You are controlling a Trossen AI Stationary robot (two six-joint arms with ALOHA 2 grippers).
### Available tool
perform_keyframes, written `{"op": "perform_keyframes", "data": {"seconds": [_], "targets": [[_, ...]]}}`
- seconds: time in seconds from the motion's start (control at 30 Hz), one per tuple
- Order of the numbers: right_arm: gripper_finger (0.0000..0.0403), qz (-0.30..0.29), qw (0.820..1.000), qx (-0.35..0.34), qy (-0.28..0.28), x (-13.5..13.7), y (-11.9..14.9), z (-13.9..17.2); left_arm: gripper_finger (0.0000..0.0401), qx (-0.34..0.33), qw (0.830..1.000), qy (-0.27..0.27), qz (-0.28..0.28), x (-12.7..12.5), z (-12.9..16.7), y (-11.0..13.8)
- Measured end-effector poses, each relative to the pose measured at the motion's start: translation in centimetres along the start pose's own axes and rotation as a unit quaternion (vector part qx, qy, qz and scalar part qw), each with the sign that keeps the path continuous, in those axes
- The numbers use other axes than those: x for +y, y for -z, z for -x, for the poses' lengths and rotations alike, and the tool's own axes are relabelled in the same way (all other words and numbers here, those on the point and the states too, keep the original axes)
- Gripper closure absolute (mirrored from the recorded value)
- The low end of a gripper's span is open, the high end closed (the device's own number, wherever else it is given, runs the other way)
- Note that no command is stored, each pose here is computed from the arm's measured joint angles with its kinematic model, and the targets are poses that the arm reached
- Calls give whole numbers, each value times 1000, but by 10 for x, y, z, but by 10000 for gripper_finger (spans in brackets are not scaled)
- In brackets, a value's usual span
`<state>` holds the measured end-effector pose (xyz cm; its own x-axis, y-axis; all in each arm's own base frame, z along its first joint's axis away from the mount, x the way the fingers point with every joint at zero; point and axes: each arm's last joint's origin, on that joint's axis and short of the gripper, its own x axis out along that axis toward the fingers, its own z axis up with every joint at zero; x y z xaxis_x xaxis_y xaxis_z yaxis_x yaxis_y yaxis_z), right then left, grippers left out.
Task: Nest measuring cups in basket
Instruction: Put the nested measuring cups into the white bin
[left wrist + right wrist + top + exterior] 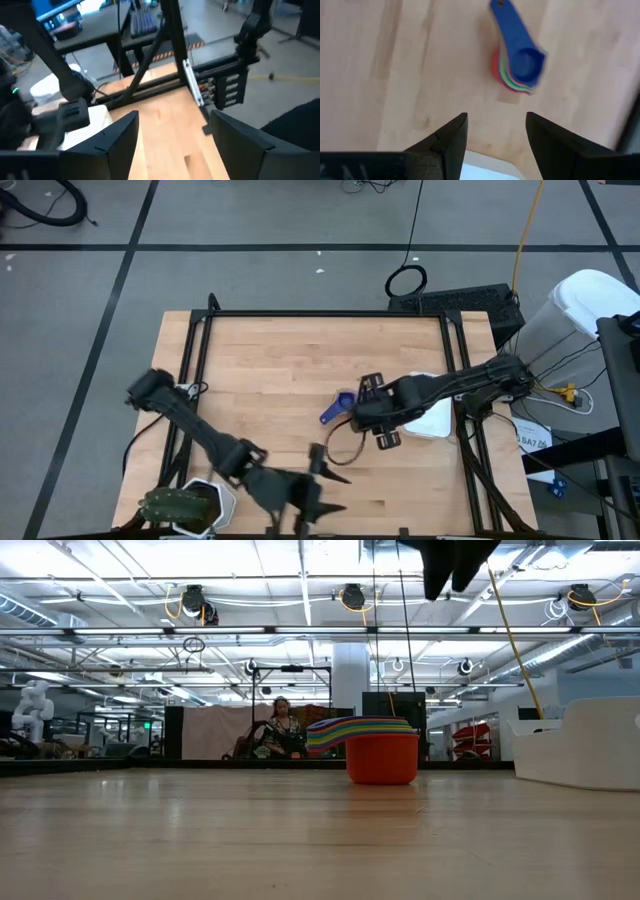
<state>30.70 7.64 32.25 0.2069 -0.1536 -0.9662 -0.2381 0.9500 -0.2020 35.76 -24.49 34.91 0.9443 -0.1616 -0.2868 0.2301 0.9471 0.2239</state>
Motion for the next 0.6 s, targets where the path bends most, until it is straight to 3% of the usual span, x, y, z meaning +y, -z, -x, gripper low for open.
{"op": "perform_keyframes", "data": {"seconds": [0.17,0.3,0.47,0.6], "targets": [[211,-19,999,-35,17,-5,15,25,177,-52,998,-3,25,21,56,12],[211,-28,998,-56,17,-6,14,28,188,-81,995,-13,65,42,94,47],[211,-9,999,-35,15,-2,5,7,190,-95,990,-30,102,61,120,98],[211,20,1000,-16,16,0,-5,-12,190,-100,990,-37,97,68,136,120]]}}
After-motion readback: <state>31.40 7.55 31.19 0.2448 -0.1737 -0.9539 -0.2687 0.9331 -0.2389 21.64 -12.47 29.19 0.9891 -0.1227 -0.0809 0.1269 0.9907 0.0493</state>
